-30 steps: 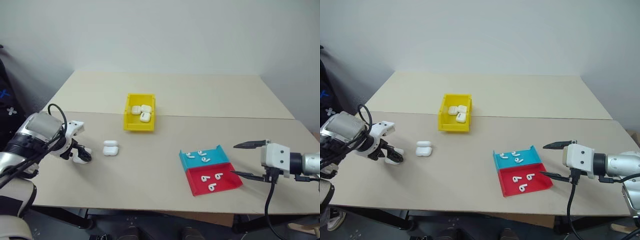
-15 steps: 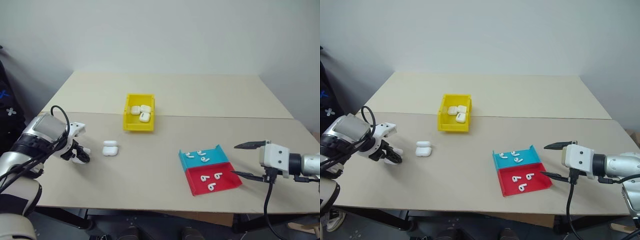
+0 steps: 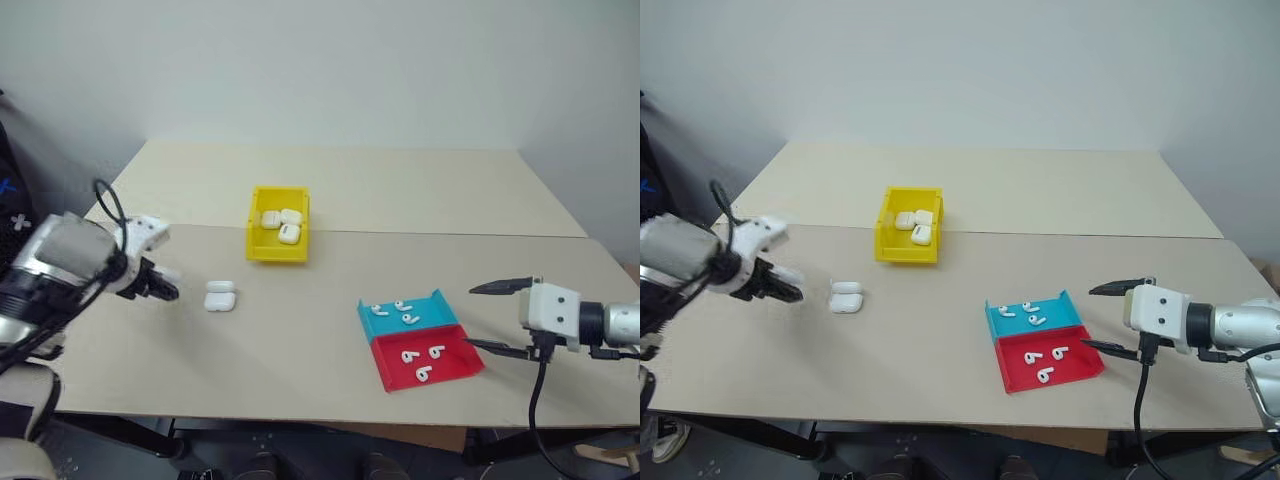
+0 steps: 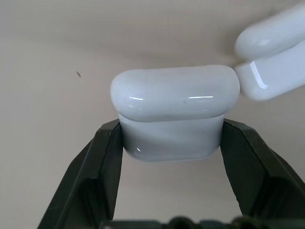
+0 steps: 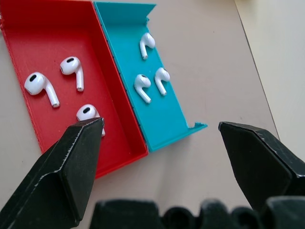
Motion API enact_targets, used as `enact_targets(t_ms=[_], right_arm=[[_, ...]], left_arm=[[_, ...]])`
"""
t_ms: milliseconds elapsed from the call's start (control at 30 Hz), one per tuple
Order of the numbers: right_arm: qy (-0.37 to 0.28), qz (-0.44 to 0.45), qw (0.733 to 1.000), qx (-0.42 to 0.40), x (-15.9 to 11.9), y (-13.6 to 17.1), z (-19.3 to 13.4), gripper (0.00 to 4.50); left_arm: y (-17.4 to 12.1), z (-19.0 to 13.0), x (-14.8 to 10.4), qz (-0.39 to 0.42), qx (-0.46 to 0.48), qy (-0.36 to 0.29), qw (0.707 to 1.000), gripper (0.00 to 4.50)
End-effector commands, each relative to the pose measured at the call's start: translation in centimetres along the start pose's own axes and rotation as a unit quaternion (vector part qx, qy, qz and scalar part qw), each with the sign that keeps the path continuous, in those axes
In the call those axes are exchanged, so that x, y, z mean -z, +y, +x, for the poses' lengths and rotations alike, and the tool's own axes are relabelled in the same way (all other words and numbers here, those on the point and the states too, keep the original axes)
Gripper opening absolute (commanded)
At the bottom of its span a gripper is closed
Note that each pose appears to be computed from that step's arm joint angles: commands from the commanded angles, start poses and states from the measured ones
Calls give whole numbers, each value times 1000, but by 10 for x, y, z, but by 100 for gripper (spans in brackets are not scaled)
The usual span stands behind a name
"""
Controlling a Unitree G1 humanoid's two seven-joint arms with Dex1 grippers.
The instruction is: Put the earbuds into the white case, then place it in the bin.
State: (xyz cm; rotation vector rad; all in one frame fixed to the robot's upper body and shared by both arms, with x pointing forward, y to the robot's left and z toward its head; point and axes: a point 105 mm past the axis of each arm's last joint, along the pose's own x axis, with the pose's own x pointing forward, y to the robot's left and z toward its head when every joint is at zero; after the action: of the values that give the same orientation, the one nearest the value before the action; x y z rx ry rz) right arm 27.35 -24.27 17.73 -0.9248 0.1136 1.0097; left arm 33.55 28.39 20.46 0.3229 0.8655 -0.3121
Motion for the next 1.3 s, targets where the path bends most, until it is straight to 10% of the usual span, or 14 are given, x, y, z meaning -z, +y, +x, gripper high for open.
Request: enact_targets(t_ms=[33, 433, 667, 900, 1300], right_arm=[[-4, -19, 1000, 14, -18, -16, -15, 450], [117, -66, 971, -196, -51, 3, -10, 450], [164, -68, 948, -264, -60, 29, 15, 450], [194, -120, 931, -285, -53, 46, 41, 263], [197, -138, 920, -309, -53, 57, 61, 263]], left_arm=[[-21, -36, -29, 49, 41, -130, 990, 277], [-148, -31, -18, 196, 177, -558, 786, 277], [-194, -10, 4, 246, 258, -592, 723, 277], [-208, 2, 10, 280, 276, -594, 702, 277], [-219, 4, 11, 277, 273, -605, 695, 277]])
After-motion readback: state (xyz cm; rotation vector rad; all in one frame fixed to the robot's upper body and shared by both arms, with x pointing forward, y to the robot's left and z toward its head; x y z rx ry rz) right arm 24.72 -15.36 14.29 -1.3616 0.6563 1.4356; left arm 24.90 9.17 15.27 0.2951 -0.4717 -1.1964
